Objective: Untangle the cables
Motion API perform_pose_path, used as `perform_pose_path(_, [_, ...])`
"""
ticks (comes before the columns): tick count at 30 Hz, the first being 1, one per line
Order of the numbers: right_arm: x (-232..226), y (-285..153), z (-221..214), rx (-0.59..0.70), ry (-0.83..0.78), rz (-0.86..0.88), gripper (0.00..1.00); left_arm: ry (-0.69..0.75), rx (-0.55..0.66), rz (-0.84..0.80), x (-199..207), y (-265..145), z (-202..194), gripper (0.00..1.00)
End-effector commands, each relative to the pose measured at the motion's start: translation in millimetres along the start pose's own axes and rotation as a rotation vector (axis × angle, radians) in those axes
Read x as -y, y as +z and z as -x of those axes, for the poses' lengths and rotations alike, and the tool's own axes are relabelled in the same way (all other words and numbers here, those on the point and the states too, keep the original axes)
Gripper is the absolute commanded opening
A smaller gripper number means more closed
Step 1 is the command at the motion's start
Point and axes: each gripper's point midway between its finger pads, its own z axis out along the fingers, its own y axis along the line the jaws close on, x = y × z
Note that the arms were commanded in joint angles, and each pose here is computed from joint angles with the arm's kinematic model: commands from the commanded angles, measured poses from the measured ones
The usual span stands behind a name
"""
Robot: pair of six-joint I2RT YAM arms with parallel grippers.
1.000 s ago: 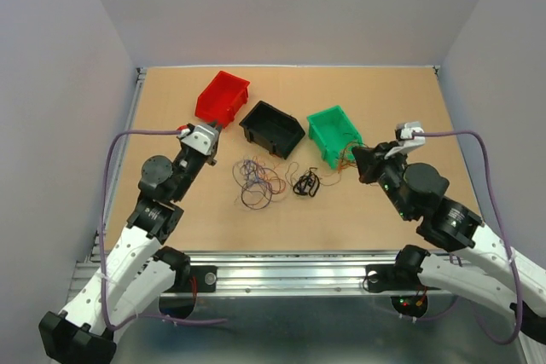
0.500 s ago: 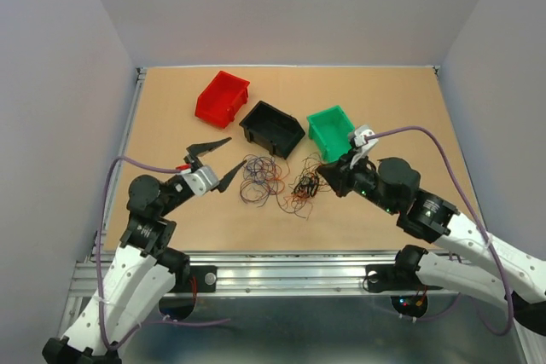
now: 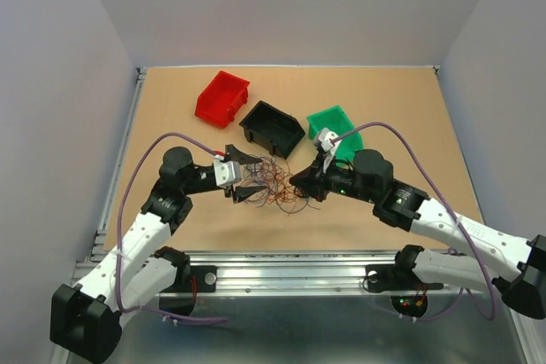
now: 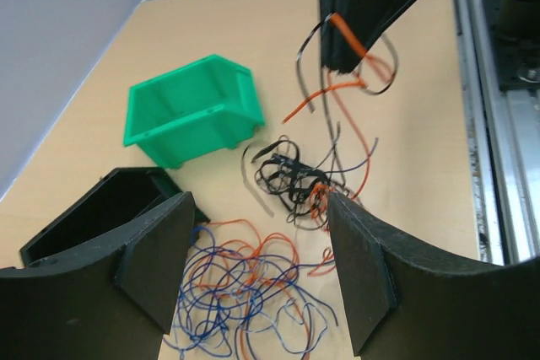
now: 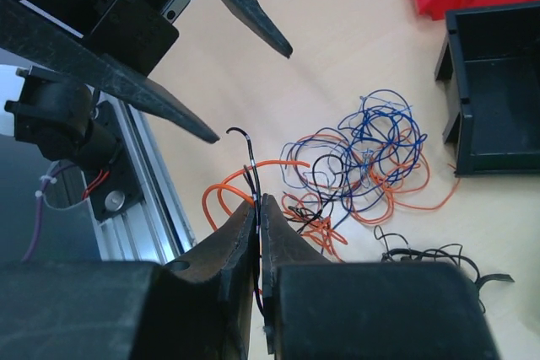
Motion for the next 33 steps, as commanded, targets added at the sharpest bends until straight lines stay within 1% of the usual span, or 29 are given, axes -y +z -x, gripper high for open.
perform_pose_path(1, [-18,7,40,0.106,-0.051,0.087,0.1,0.072,0.09,-0.122,12,8,31,0.75])
perform_pose_path(4, [-18,12,40,0.105,-0.047,0.09,0.1,0.068,0.092,-0.179,23,12,30,0.73])
perform_pose_path(5, [-18,13,41,0.111,-0.048,0.09,0.1,0.073,0.093,-0.203,26,14,29,0.68])
perform_pose_path(6, [-17,14,41,0.11,-0.048,0.089,0.1,0.066,0.082,-0.226,33,16,26,0.66])
perform_pose_path(10, [-17,18,41,0.108,-0.05,0.095,0.1,0.077,0.066,-0.233,36,23,22,0.65])
perform_pose_path(13, [-18,20,42,0.114,-0.051,0.099,0.1,0.057,0.034,-0.228,35,29,13,0.6])
perform_pose_path(16, [-17,21,41,0.112,-0.051,0.101,0.1,0.055,-0.003,-0.227,34,37,5,0.38])
perform_pose_path(17, [-17,20,41,0.112,-0.056,0.099,0.12,0.052,-0.025,-0.203,29,42,3,0.2])
perform_pose_path(18, [-17,18,42,0.121,-0.06,0.095,0.23,0.052,-0.038,-0.193,25,43,1,0.1])
perform_pose_path(19, [-15,17,39,0.118,-0.062,0.087,0.28,0.041,-0.056,-0.18,23,44,-2,0.02])
perform_pose_path(20, [-12,15,40,0.125,-0.063,0.068,0.42,0.039,-0.079,-0.127,12,45,-3,0.0])
perform_pose_path(22, [-10,9,42,0.142,-0.066,0.046,0.58,0.023,-0.079,-0.059,0,45,0,0.0])
perform_pose_path(23, [-5,7,39,0.143,-0.064,0.018,0.66,0.024,-0.091,0.006,-9,42,-2,0.0])
perform_pose_path(26, [2,-2,42,0.165,-0.063,-0.026,0.72,0.021,-0.074,0.119,-24,37,2,0.0])
perform_pose_path(30, [1,-5,40,0.166,-0.075,-0.024,0.73,0.035,-0.05,0.127,-24,33,12,0.0])
perform_pose_path(33, [4,1,33,0.135,-0.094,-0.025,0.73,0.036,-0.043,0.115,-21,31,16,0.0])
